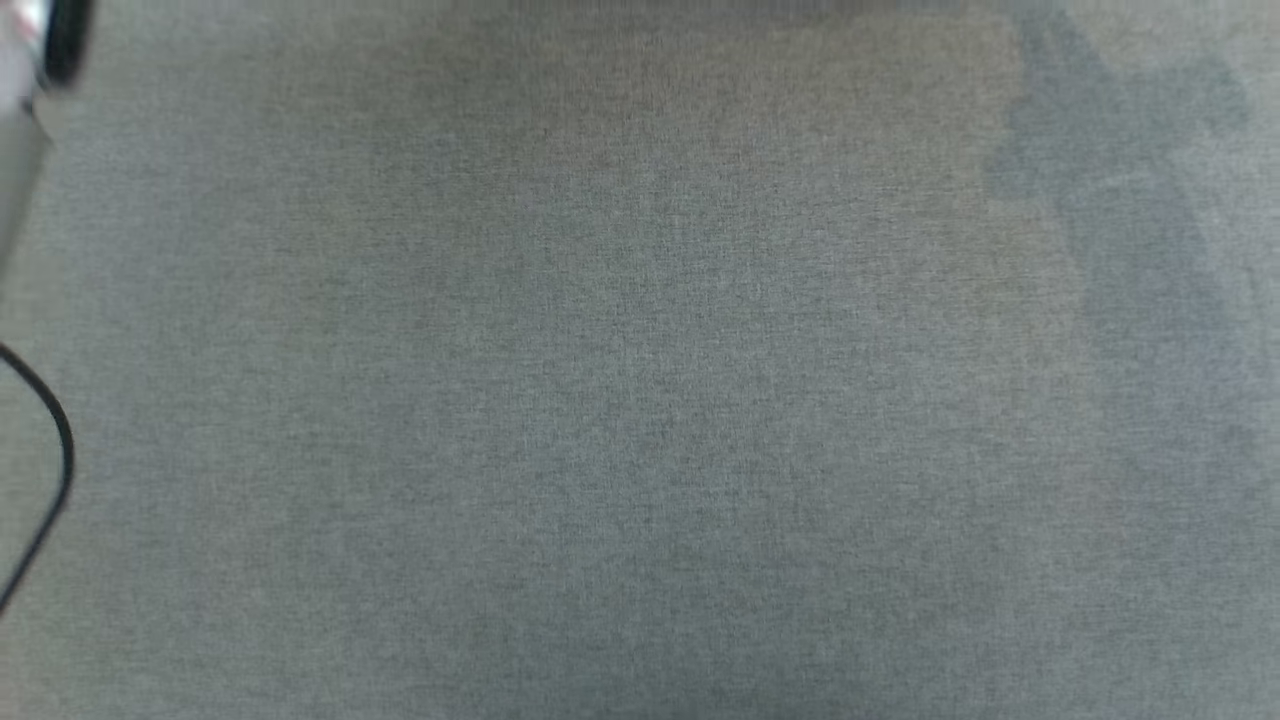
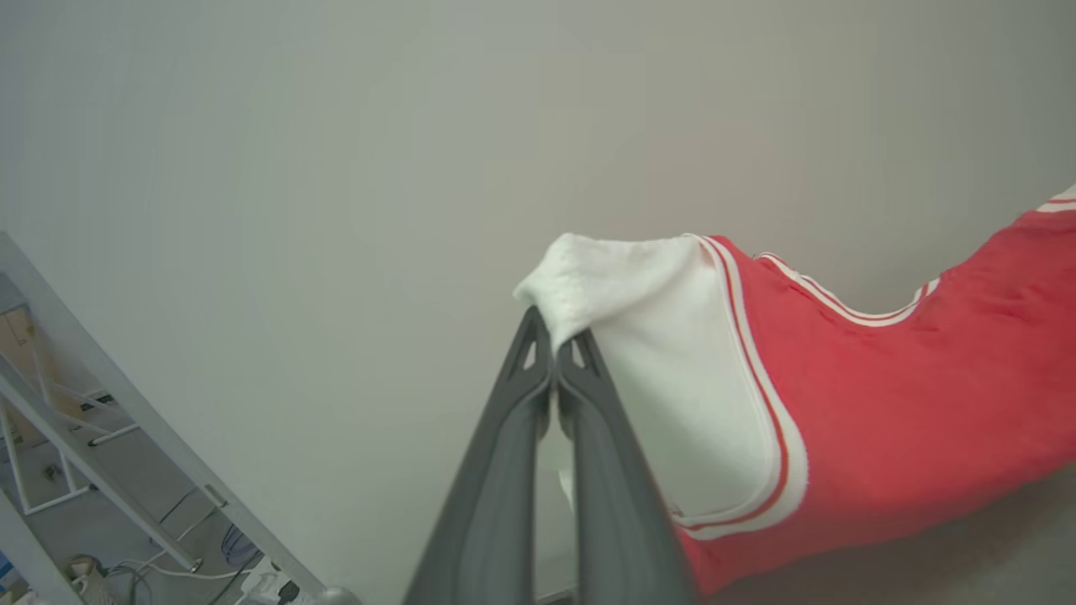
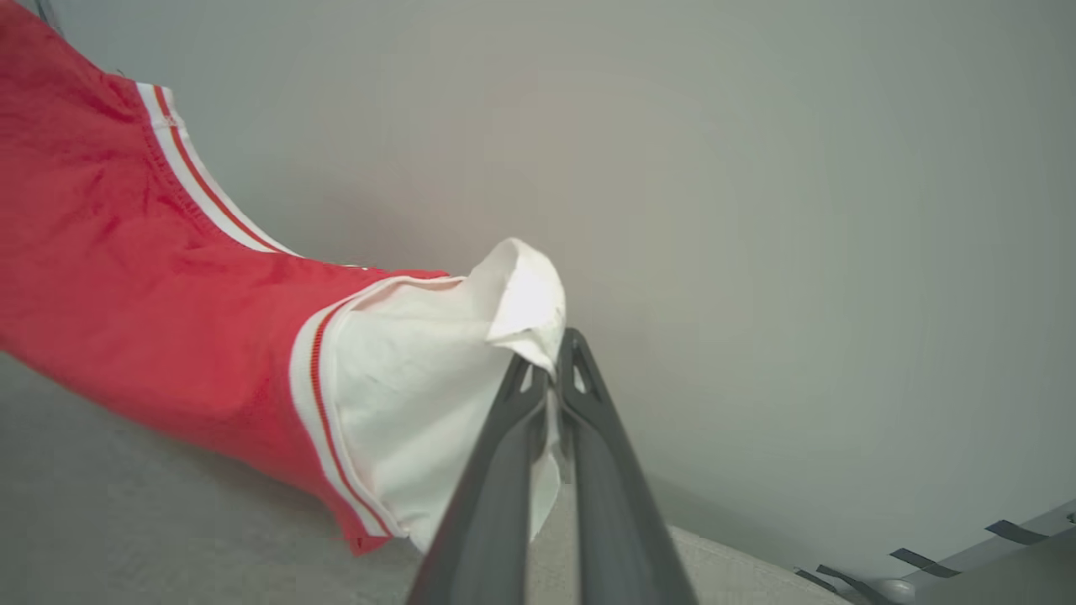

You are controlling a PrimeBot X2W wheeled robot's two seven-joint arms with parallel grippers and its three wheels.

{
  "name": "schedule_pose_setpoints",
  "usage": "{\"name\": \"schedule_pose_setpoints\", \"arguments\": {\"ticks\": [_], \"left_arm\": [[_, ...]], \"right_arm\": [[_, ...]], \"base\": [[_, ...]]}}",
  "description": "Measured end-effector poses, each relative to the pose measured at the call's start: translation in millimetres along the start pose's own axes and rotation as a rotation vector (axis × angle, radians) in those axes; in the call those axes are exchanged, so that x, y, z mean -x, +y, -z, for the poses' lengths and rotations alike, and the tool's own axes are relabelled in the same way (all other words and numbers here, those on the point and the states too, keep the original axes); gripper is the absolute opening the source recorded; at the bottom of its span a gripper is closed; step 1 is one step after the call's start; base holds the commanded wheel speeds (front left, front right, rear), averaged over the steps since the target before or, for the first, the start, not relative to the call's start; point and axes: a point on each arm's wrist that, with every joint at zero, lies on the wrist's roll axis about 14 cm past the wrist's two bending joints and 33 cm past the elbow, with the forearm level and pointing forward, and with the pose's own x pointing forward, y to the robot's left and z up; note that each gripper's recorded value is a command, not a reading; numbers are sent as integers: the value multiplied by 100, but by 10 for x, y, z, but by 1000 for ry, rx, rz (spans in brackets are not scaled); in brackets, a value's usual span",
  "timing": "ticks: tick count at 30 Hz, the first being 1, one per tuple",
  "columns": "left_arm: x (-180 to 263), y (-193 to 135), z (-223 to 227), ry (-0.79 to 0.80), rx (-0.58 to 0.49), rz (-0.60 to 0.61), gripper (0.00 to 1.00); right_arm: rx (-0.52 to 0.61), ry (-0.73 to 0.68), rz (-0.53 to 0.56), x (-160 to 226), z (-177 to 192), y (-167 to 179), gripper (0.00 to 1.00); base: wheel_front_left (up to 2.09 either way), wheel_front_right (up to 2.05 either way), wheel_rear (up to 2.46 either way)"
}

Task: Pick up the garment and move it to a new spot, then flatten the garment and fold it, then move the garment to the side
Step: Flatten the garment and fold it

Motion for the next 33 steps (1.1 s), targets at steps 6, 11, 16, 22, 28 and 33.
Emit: {"name": "schedule_pose_setpoints", "arguments": {"ticks": [6, 11, 16, 22, 28, 33], "left_arm": [[652, -209, 388, 103, 86, -13, 0], [1303, -414, 731, 224, 149, -34, 0], [1928, -574, 983, 336, 210, -83, 0], [2545, -835, 1182, 448, 276, -105, 0], [2901, -887, 1224, 490, 308, -161, 0], [3255, -889, 1291, 538, 327, -219, 0]], "right_arm": [[-71, 79, -56, 436, 471, 268, 0], [-121, 152, -68, 899, 834, 381, 0], [-174, 239, -78, 1374, 1186, 578, 0], [-280, 330, -54, 1981, 1571, 798, 0], [-370, 371, 7, 2496, 1833, 924, 0], [-427, 416, 47, 2899, 2029, 1043, 0]], "base": [[0, 0, 0], [0, 0, 0], [0, 0, 0], [0, 0, 0], [0, 0, 0], [0, 0, 0]]}}
